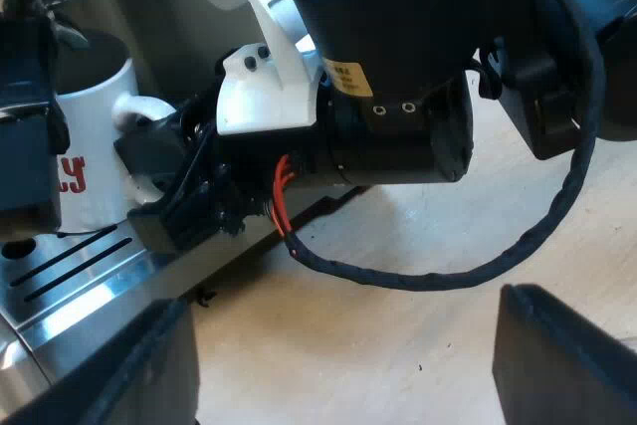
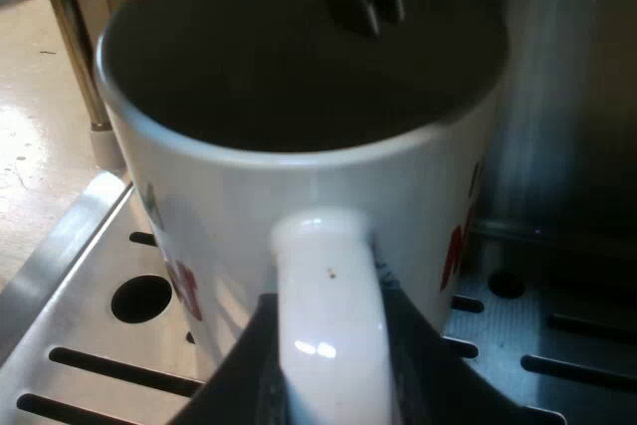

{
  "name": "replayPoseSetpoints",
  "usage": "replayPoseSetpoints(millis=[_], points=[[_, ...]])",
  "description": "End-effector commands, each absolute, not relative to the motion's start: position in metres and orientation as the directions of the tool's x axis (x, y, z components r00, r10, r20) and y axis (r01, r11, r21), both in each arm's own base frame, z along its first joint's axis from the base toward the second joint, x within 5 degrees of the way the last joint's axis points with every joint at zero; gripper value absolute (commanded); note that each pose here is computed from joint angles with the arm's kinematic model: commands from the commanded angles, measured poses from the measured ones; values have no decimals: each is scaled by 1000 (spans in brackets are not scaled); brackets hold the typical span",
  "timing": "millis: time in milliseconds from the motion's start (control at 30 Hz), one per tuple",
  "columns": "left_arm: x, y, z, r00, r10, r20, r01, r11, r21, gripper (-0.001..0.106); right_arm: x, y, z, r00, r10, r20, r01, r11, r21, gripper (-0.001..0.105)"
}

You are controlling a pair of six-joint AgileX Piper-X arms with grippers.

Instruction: Place mug into machine

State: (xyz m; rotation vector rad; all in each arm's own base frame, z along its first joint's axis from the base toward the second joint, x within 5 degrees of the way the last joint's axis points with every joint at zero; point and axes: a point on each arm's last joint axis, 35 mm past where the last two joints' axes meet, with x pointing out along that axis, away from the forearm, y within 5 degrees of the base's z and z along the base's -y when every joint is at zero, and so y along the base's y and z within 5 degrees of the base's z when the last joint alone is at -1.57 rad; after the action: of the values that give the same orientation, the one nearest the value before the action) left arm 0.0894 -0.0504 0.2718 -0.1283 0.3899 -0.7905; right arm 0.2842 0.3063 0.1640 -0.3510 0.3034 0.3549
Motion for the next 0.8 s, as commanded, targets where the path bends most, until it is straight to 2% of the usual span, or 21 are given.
replayPoseSetpoints(millis=[33, 67, 100, 167, 200, 233, 500, 633, 800], points=[[90, -51, 273, 630, -724, -282, 683, 689, -243, 64, 287, 307, 165, 897, 281, -341, -382, 881, -279, 19], [90, -51, 273, 630, -724, -282, 683, 689, -243, 64, 287, 307, 165, 897, 281, -341, -382, 881, -279, 23], [90, -51, 273, 630, -724, -282, 683, 689, -243, 64, 287, 307, 165, 897, 281, -341, -382, 881, -279, 36], [90, -51, 273, 630, -724, -282, 683, 689, -243, 64, 287, 307, 165, 897, 281, -341, -382, 881, -279, 51], [90, -51, 273, 630, -724, -282, 683, 689, -243, 64, 287, 307, 165, 897, 281, -341, -382, 881, -279, 58], [90, -51, 273, 630, -724, -282, 683, 689, -243, 64, 287, 307, 165, 897, 281, -341, -382, 881, -279, 60], [90, -51, 273, 630, -724, -282, 683, 689, -243, 64, 275, 308, 181, 884, 293, -365, -407, 865, -293, 59], [90, -51, 273, 630, -724, -282, 683, 689, -243, 64, 265, 303, 196, 904, 204, -377, -341, 875, -344, 59], [89, -51, 282, 636, -726, -261, 689, 687, -234, 64, 254, 297, 213, 893, 194, -406, -354, 859, -369, 59]])
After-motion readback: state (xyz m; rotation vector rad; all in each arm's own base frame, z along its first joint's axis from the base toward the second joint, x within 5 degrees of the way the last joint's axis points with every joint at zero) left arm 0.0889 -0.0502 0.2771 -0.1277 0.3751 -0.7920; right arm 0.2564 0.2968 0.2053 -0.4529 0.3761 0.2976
